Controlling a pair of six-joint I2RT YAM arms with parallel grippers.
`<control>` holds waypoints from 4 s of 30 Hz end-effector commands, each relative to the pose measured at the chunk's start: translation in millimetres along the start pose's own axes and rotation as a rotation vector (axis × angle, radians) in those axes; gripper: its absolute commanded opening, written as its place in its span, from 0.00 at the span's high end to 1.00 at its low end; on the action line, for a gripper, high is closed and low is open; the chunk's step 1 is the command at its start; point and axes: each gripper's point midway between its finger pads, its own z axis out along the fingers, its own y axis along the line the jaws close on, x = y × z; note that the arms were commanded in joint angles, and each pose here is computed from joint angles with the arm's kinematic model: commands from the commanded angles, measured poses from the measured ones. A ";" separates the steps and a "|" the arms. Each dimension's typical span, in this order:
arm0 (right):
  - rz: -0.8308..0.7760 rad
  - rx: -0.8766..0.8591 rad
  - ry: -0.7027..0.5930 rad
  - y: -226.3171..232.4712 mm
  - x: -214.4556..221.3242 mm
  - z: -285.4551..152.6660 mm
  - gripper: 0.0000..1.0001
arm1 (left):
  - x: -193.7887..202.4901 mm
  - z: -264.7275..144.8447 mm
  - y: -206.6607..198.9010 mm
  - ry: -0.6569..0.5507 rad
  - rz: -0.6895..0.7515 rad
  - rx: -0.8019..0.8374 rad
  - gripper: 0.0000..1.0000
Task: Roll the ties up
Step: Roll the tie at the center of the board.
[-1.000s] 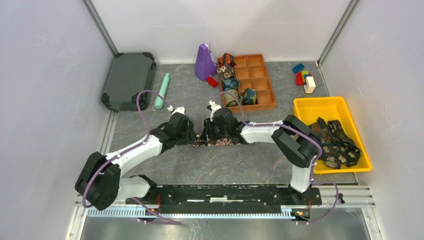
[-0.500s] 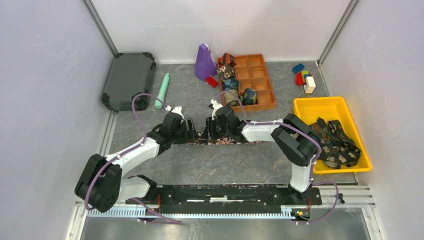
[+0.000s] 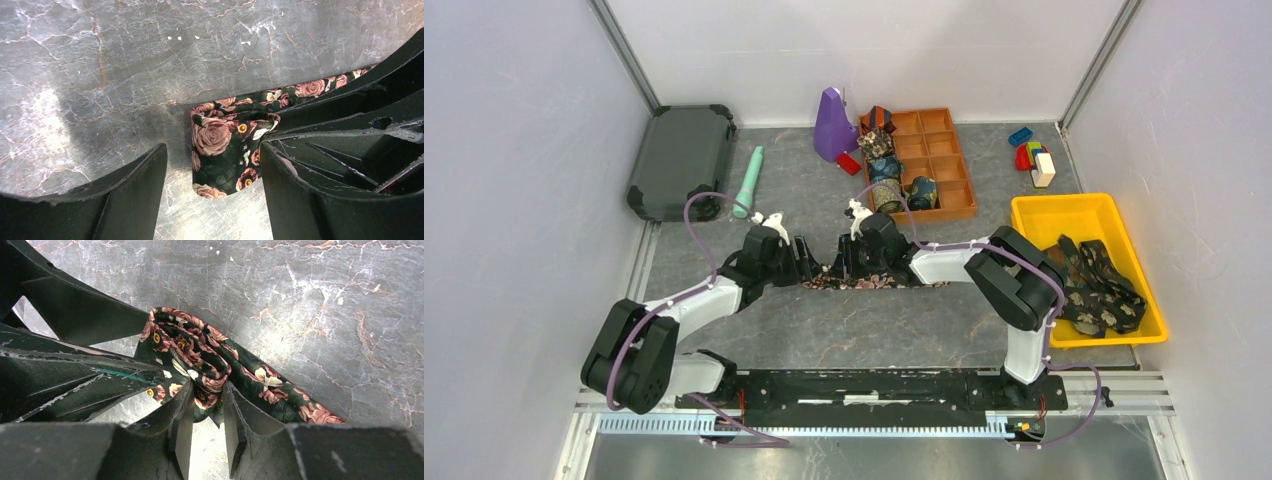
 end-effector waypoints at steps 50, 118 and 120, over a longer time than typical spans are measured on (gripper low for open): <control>-0.070 0.000 0.003 1.0 -13.7 -26.6 0.54 | 3.8 6.3 -15.8 0.000 0.007 0.168 0.72; -0.012 -0.210 -0.071 51.1 -0.3 -23.3 0.73 | 8.8 -13.3 -38.9 0.072 0.381 -0.262 0.73; -0.004 -0.205 -0.064 49.0 2.2 -20.0 0.74 | 8.3 -14.2 -40.7 0.070 0.384 -0.263 0.73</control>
